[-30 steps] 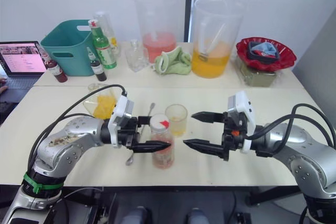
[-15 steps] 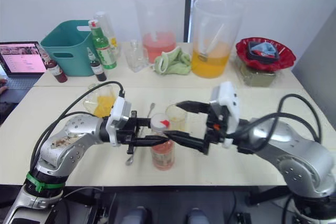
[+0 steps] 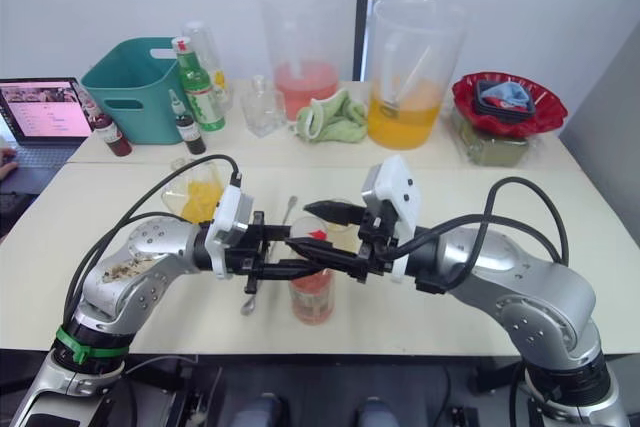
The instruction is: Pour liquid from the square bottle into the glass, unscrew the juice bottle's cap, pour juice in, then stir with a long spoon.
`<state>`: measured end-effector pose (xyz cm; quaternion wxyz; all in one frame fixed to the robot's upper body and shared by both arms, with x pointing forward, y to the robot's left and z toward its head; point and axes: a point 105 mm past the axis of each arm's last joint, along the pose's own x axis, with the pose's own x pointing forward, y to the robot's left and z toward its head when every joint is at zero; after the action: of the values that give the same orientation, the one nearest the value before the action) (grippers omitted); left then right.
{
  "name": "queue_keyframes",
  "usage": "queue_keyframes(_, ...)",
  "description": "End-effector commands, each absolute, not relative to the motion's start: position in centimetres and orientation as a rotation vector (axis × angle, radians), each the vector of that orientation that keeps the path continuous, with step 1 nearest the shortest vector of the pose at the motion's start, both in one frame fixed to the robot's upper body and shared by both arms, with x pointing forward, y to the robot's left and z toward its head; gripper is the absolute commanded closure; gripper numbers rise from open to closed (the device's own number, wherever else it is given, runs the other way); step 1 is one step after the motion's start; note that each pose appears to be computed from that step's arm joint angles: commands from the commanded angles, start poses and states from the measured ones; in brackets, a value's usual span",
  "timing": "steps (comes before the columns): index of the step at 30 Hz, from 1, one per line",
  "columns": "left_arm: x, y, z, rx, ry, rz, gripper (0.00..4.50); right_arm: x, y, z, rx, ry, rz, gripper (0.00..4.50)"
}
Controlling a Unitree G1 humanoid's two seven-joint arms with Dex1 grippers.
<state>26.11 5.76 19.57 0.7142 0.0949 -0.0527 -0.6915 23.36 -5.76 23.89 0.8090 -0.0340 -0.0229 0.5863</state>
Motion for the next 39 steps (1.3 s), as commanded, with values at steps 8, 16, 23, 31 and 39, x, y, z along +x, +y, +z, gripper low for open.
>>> queue_keyframes(8,26.2,5.8,19.1,0.257,-0.106,-1.535,2.55,23.0,-5.9,24.3,-0.125,-0.051,1.304,2.83)
queue_keyframes(16,26.2,6.1,18.7,0.3,-0.101,-1.566,2.55,24.0,-6.5,24.3,-0.169,0.028,1.708,2.83)
queue_keyframes(23,26.3,6.5,18.4,0.329,-0.088,-1.605,2.55,26.3,-6.6,25.1,-0.317,0.098,2.014,2.83)
queue_keyframes(31,26.6,6.6,18.2,0.331,-0.095,-1.61,2.55,27.1,-6.0,26.7,-0.382,0.004,1.997,2.83)
queue_keyframes(39,26.8,6.6,18.1,0.337,-0.105,-1.612,2.55,26.5,-6.0,27.6,-0.353,-0.007,1.896,2.83)
